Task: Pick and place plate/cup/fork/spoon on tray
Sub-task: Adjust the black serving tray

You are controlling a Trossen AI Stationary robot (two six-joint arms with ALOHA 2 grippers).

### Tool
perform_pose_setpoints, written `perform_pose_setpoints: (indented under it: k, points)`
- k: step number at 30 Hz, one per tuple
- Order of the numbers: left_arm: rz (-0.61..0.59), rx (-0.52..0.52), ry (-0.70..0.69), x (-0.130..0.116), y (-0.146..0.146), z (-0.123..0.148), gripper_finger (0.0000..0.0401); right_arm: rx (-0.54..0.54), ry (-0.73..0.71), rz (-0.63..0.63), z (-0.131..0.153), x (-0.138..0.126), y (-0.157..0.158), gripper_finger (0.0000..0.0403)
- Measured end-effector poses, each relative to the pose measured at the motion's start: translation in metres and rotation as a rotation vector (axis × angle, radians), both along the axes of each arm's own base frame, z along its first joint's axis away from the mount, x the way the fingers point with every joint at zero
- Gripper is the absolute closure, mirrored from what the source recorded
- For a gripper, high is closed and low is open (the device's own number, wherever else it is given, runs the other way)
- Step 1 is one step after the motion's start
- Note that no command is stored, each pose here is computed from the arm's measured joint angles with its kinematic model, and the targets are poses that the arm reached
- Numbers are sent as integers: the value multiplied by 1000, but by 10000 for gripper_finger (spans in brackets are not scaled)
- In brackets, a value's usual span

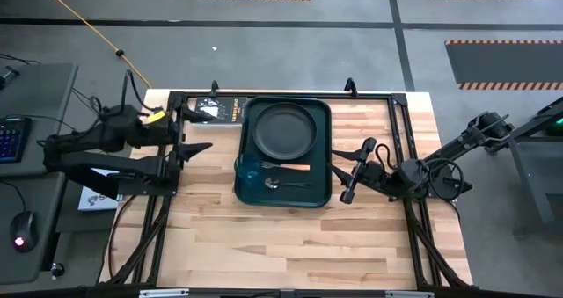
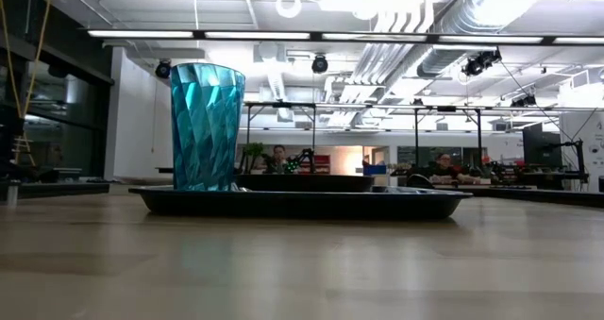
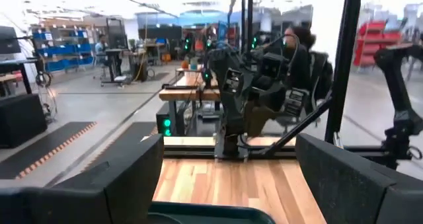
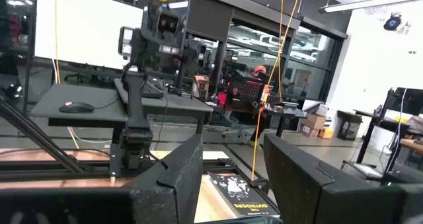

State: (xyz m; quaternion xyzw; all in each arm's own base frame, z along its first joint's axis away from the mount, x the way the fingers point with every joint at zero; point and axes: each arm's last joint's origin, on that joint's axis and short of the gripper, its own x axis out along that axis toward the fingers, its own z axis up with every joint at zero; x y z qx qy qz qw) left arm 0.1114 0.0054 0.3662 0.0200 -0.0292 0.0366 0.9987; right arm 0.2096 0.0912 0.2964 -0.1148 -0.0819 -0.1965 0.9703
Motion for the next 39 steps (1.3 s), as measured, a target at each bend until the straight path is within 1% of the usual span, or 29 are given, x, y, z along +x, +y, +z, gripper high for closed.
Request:
perform_pose_setpoints:
  k: [2,4,7,9,13,16,18,21,24,39]
  points:
    - [0,-12,-14,-5,0,-15,68,12,-5,3,0,0,0,249]
    - [-17,0,-19,-7,-1,-29,68,13,-5,3,0,0,0,249]
    - [-51,27,-30,-6,-2,-51,68,13,-5,3,0,0,0,249]
    - [-54,23,-53,-4,-2,-65,68,13,-6,3,0,0,0,249]
    - [-55,12,-99,0,-2,-87,68,13,-5,4,0,0,0,249]
    - [-56,1,-117,2,-2,-96,68,12,-5,4,0,0,0,249]
    - [-57,-4,-126,2,-2,-97,68,12,-5,5,0,0,0,249]
    - [-62,-49,-131,2,-2,-97,68,12,-5,7,0,0,0,249]
    - [-62,-69,-132,2,-2,-96,68,12,-5,7,0,0,0,249]
    - [-78,-8,-215,-9,-3,-73,68,18,-8,8,0,0,0,249]
